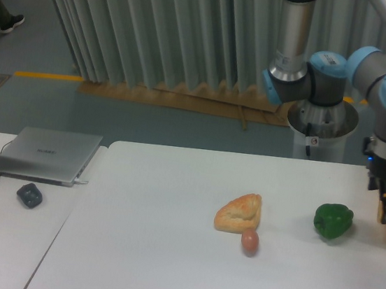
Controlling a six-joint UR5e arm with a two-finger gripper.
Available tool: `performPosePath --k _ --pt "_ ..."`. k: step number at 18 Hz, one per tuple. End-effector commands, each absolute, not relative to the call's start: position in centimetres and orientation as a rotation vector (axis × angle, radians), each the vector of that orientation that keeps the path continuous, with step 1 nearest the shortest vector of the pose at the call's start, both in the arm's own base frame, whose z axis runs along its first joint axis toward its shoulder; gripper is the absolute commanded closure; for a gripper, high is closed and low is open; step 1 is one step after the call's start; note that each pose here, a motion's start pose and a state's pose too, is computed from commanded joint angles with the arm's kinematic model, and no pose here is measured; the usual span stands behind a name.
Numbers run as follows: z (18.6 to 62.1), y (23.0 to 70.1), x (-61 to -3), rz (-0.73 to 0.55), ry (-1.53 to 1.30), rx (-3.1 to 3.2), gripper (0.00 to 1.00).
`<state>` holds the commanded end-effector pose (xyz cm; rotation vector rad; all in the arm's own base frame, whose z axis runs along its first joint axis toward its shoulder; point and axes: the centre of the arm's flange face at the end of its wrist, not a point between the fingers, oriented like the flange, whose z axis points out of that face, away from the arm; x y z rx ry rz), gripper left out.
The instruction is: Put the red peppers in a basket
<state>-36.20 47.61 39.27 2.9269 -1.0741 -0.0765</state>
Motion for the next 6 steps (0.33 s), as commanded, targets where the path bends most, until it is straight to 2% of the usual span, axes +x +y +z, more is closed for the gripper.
performPosePath --k 6 --pt "39.1 50.1 -33.1 -0.087 -1.046 2.941 0.00"
